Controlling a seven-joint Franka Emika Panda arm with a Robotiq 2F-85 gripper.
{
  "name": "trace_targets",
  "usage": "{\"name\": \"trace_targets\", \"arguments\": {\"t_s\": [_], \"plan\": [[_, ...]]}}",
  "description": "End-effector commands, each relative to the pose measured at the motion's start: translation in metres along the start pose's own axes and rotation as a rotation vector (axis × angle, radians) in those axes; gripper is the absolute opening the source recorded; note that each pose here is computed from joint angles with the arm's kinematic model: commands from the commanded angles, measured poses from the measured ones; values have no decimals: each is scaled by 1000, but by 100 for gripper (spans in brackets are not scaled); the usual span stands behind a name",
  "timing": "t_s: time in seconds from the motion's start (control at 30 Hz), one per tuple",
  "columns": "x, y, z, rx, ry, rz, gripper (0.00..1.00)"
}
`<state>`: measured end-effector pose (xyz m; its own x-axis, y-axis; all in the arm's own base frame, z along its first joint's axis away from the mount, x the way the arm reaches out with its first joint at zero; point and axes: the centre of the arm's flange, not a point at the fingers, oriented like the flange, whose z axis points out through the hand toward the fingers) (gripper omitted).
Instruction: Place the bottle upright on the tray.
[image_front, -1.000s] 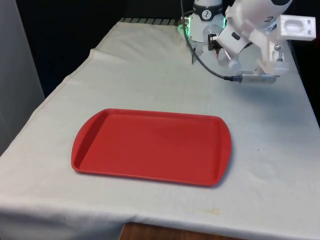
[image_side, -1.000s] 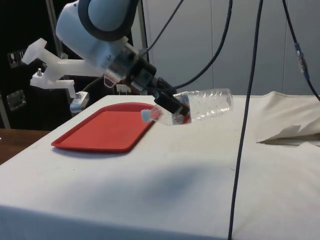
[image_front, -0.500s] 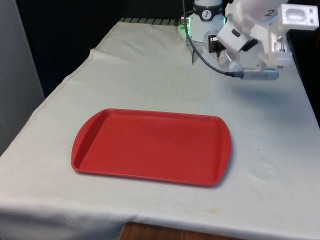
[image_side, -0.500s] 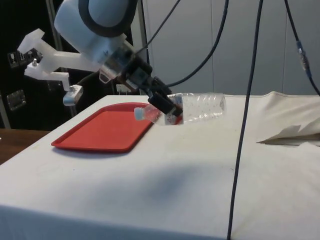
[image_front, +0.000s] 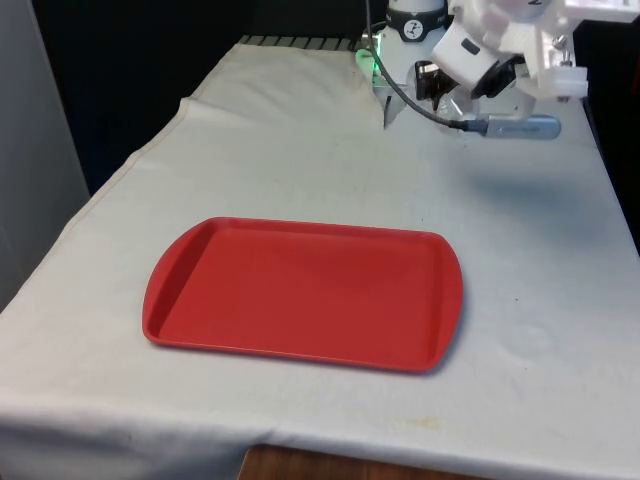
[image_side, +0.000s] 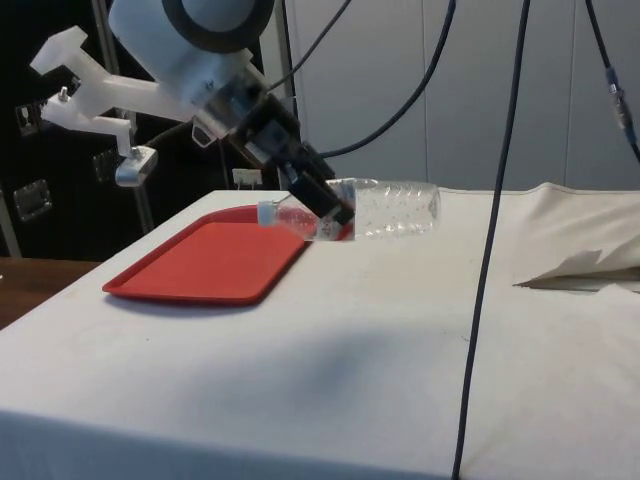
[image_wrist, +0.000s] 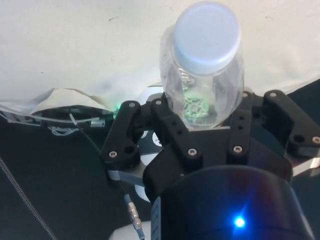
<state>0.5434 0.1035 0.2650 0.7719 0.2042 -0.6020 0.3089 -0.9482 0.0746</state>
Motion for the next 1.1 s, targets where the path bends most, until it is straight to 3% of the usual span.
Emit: {"name": "trace_targets", "arguments": {"t_s": [0.0, 0.03, 0.07, 0.3, 0.33, 0.37, 0.6, 0.63, 0.67, 0.9, 0.93, 0.97, 1.07], "plan": [[-2, 1, -3, 4, 22, 2, 35], [-1, 0, -1, 0, 5, 0, 35], [-2, 1, -3, 4, 25, 2, 35], [-5, 3, -11, 5, 67, 7, 35], [-3, 3, -9, 1, 48, 5, 35], [-6, 3, -12, 5, 72, 8, 35], [-10, 4, -17, 6, 114, 9, 35], [-8, 4, -15, 1, 95, 8, 35], [-10, 4, -17, 7, 119, 10, 35], [-11, 4, -18, 8, 170, 11, 35], [-10, 4, -16, 3, 154, 9, 35], [-11, 4, -17, 8, 177, 11, 35], [-11, 4, -18, 9, 202, 13, 35]]}}
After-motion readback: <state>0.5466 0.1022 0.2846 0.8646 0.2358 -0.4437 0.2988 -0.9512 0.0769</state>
